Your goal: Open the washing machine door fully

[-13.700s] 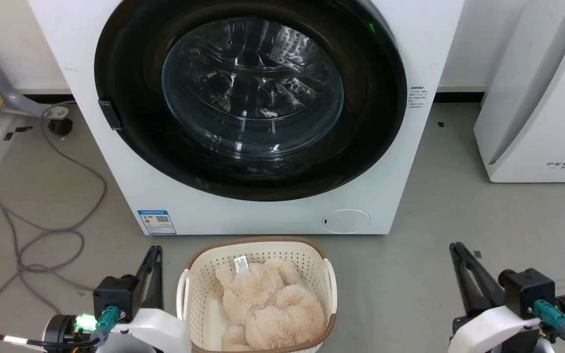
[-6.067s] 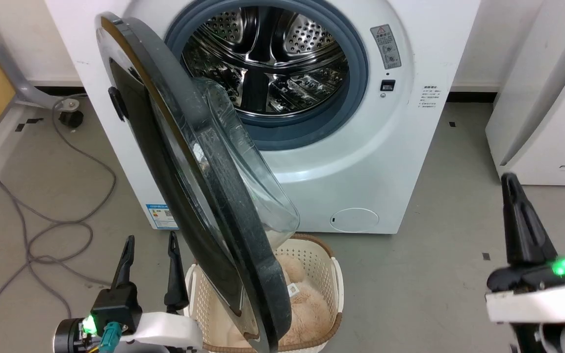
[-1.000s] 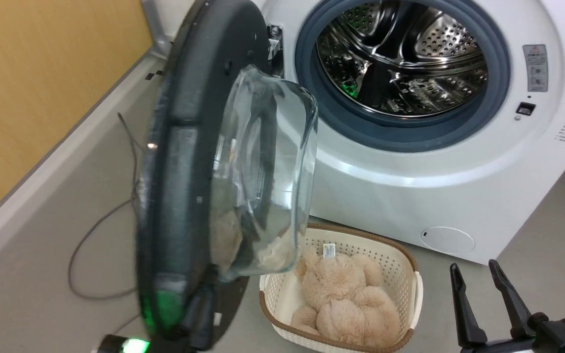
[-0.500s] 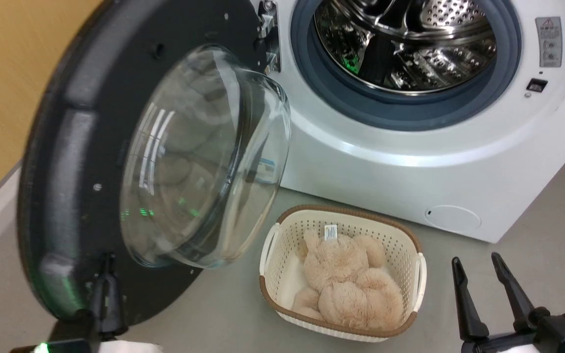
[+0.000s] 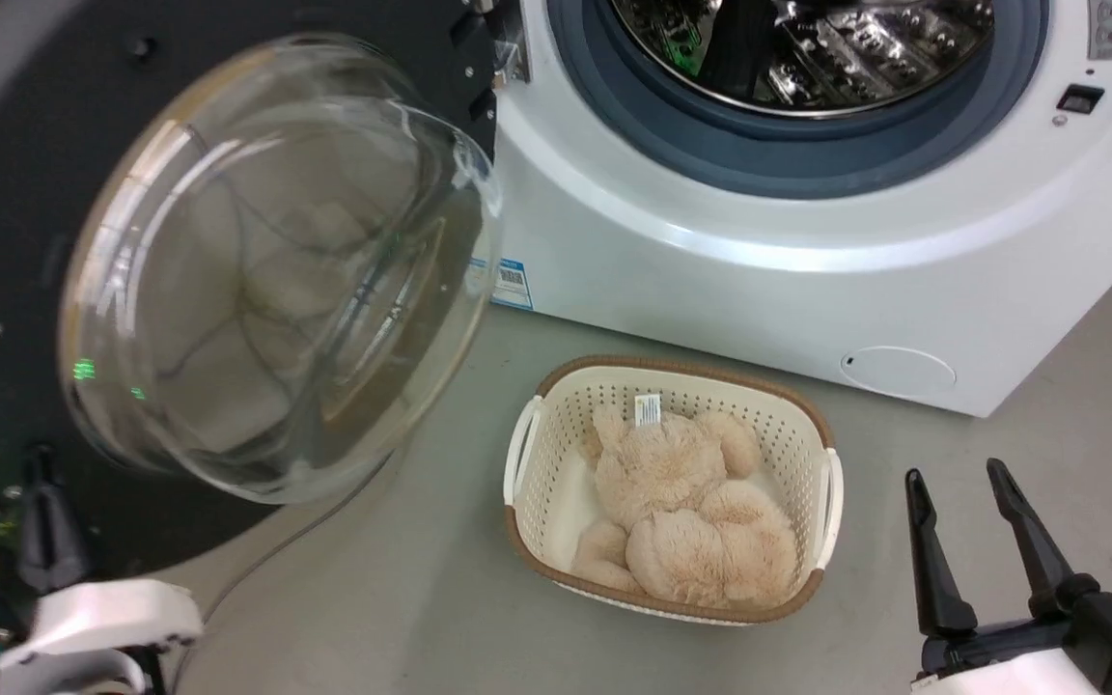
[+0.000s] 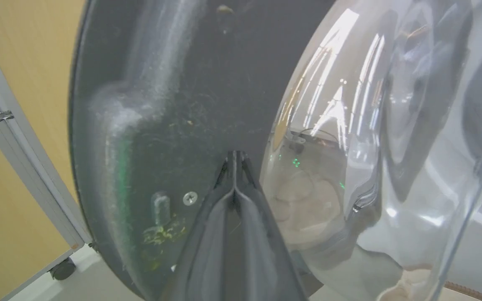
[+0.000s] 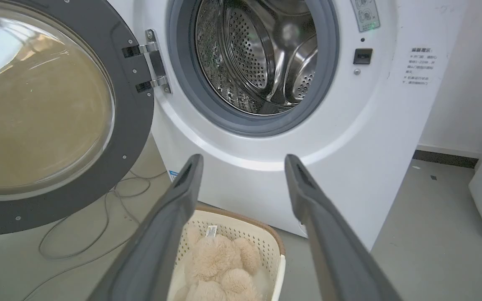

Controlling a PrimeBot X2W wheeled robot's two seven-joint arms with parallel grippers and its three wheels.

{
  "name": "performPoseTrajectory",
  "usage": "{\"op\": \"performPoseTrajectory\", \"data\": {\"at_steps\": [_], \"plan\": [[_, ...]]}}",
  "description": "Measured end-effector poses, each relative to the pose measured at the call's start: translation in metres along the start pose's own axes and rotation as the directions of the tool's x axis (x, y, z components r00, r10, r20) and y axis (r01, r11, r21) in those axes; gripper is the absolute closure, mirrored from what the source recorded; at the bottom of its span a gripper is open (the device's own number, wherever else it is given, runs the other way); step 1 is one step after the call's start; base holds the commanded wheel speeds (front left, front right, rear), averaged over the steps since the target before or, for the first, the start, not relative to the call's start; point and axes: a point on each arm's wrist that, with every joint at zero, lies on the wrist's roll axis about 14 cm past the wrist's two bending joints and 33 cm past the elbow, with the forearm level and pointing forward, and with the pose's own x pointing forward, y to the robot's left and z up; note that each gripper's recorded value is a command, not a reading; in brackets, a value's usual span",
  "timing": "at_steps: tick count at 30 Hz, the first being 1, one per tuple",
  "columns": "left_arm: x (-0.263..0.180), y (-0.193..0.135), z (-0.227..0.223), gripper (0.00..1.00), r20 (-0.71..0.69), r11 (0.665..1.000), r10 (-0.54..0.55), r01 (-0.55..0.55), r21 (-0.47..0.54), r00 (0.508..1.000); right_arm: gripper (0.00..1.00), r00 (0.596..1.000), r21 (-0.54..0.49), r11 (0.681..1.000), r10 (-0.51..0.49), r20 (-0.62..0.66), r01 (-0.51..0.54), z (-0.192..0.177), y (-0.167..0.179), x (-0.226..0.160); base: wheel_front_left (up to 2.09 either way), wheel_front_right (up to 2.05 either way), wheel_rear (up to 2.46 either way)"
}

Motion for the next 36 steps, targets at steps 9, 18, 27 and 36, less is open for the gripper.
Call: {"op": "performPoseTrajectory", "data": {"at_steps": [9,18,27,36], "plan": [[0.026,0.024,-0.007,1.00,-0.013,0.995,0.103,-0.103,0.002,0.995,0.00,0.999,-0.005,1.000,-0.030,-0.012,0.030,-0.008,-0.013,0.005,0.00,0.00,0.00],[0.050,0.040,-0.024,1.00,-0.058,0.987,0.161,-0.162,-0.013,0.985,0.00,0.999,-0.015,0.999,-0.047,-0.010,0.047,-0.010,-0.022,0.010,0.00,0.00,0.00],[0.070,0.051,-0.031,1.00,-0.077,0.982,0.189,-0.190,-0.003,0.979,0.00,0.997,-0.024,0.997,-0.074,-0.020,0.074,-0.013,-0.033,0.007,0.00,0.00,0.00],[0.076,0.053,-0.033,1.00,-0.088,0.984,0.176,-0.176,0.003,0.981,0.00,0.997,-0.031,0.996,-0.081,-0.008,0.081,-0.008,-0.035,0.005,0.00,0.00,0.00]]}}
